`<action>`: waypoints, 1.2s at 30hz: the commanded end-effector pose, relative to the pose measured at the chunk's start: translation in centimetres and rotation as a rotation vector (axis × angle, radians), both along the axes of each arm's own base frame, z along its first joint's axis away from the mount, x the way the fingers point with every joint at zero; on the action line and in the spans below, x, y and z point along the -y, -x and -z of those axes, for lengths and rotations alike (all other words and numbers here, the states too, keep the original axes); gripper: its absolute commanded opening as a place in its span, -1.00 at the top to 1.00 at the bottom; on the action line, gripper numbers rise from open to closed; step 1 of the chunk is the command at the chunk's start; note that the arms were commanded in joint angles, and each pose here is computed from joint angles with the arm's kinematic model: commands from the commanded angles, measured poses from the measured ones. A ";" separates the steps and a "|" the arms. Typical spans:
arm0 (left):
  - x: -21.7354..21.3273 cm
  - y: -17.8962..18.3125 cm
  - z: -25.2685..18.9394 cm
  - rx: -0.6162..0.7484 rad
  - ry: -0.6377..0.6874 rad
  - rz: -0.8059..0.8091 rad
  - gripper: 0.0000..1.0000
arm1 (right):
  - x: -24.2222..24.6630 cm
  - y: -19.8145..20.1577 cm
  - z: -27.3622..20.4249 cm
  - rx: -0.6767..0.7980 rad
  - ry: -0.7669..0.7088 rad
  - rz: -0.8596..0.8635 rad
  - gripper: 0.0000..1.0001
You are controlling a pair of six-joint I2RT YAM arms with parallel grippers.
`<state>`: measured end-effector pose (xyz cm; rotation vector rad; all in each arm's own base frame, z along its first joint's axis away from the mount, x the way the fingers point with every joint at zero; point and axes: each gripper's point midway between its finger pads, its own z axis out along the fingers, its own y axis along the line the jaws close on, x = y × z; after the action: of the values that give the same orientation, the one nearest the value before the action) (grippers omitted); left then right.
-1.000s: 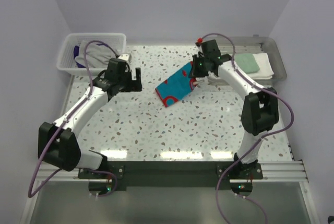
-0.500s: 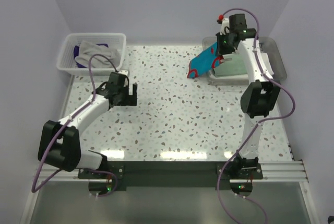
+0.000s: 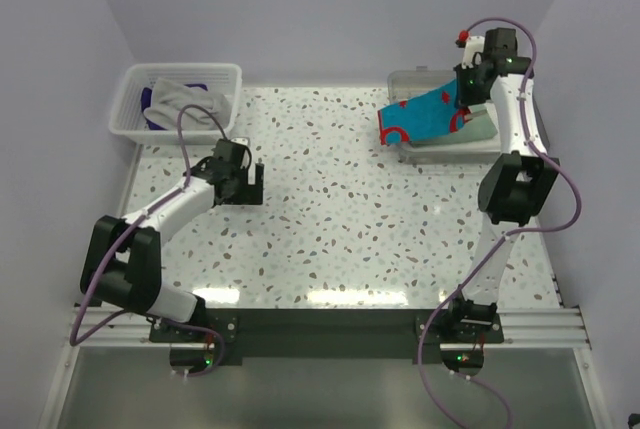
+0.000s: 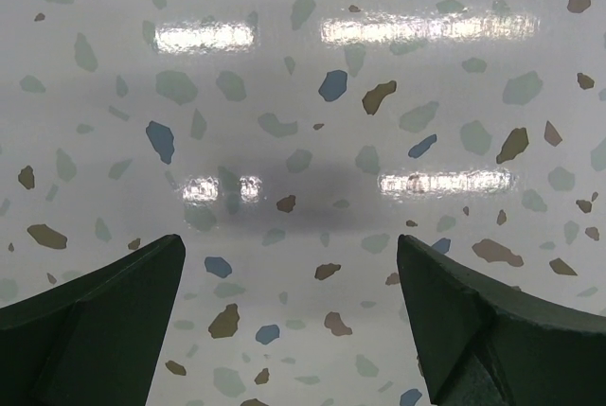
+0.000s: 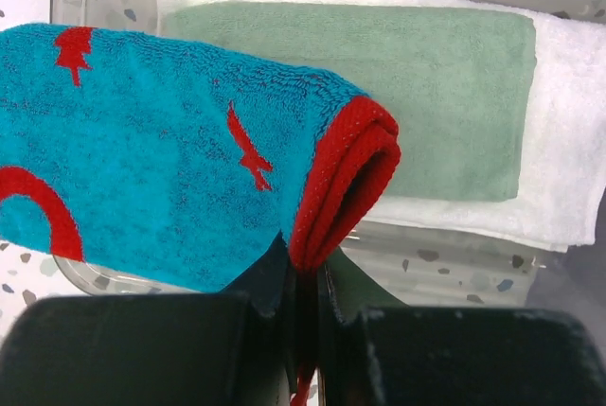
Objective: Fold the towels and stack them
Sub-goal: Neatly place the folded towel into the bin
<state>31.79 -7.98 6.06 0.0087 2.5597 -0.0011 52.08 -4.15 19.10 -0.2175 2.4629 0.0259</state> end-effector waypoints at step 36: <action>0.1 -1.2 0.2 0.024 -0.005 0.018 -1.00 | 9.5 -5.0 5.5 0.090 0.344 0.261 0.58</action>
<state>31.77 -7.94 5.08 0.0138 2.5852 0.0117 55.77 -11.76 13.41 -0.1112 2.4361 -0.4087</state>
